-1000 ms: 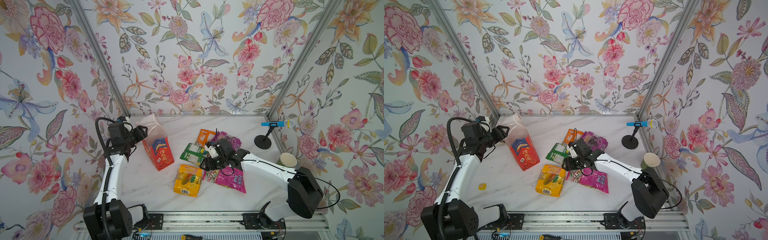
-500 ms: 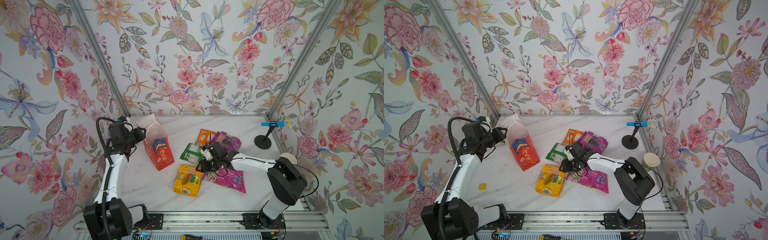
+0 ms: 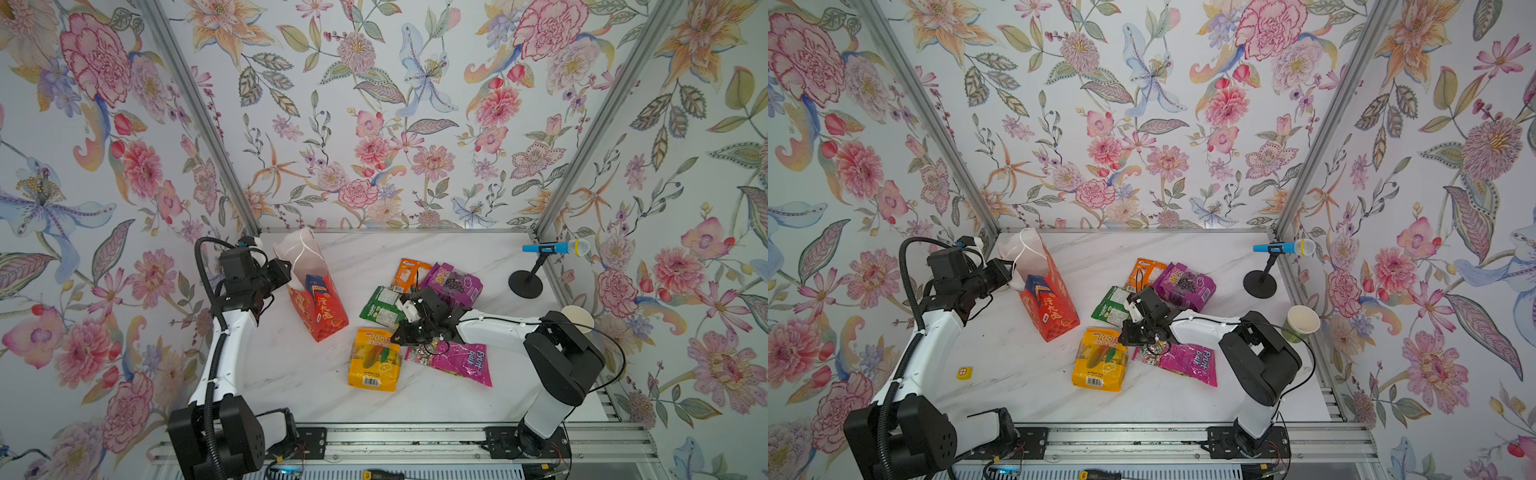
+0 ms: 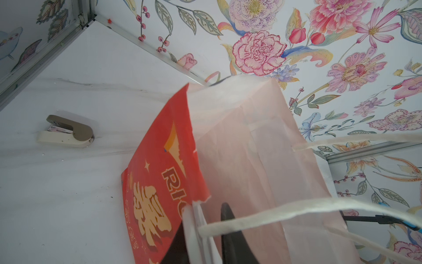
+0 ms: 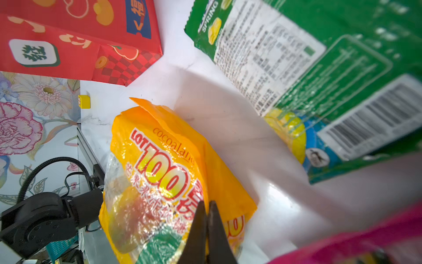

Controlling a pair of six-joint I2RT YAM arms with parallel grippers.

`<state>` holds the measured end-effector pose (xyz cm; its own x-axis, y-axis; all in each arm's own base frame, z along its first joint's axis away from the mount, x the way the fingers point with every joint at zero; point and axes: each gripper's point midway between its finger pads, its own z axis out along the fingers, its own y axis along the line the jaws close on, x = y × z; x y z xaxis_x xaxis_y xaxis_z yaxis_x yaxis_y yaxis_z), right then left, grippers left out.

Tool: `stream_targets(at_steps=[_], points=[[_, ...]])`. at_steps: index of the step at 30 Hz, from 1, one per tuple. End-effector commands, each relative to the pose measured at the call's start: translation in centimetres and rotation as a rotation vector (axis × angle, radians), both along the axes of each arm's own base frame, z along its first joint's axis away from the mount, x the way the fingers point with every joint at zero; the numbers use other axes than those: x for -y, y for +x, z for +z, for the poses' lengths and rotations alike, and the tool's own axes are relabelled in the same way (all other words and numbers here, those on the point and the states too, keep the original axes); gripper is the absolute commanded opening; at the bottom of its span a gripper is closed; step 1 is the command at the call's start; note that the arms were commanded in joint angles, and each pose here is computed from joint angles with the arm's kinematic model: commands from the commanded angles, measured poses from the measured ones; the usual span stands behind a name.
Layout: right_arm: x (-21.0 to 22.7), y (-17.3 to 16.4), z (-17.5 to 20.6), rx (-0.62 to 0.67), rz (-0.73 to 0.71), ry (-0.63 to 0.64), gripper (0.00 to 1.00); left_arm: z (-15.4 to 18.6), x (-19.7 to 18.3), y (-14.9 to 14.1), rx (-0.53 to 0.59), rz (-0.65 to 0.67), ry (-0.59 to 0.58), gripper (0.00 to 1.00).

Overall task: Place the snacks into the paper bag
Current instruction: Rotate the paper bag at the middle-left of the table.

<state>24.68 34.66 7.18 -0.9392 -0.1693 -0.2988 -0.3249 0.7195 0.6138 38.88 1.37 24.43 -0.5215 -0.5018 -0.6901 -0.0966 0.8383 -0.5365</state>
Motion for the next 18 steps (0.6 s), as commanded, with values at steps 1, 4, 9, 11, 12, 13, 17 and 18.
stream_targets(at_steps=[1,4,9,11,12,13,17,18], points=[[-0.7,2.0,7.8,0.226,-0.002,0.045,0.00,0.1,0.5,-0.1,0.001,-0.028,0.004,0.20],[-0.7,3.0,14.2,0.402,-0.018,0.084,0.00,0.5,0.9,0.0,0.010,-0.052,0.009,0.18],[0.2,4.9,23.1,0.644,-0.083,0.130,0.00,1.6,3.5,0.9,0.047,-0.168,0.033,0.17],[0.6,5.9,26.4,0.751,-0.118,0.132,0.00,2.1,5.5,1.5,0.044,-0.245,0.064,0.16],[0.8,6.3,27.7,0.794,-0.131,0.129,0.00,2.3,6.4,1.7,0.043,-0.279,0.081,0.16],[0.9,6.7,29.2,0.842,-0.143,0.132,0.00,2.5,7.3,2.0,0.040,-0.311,0.097,0.16],[0.5,8.3,34.2,0.982,-0.173,0.156,0.00,2.9,9.3,2.5,0.048,-0.382,0.106,0.15],[0.4,8.5,35.2,1.009,-0.177,0.161,0.00,3.1,9.5,2.6,0.054,-0.389,0.103,0.15]])
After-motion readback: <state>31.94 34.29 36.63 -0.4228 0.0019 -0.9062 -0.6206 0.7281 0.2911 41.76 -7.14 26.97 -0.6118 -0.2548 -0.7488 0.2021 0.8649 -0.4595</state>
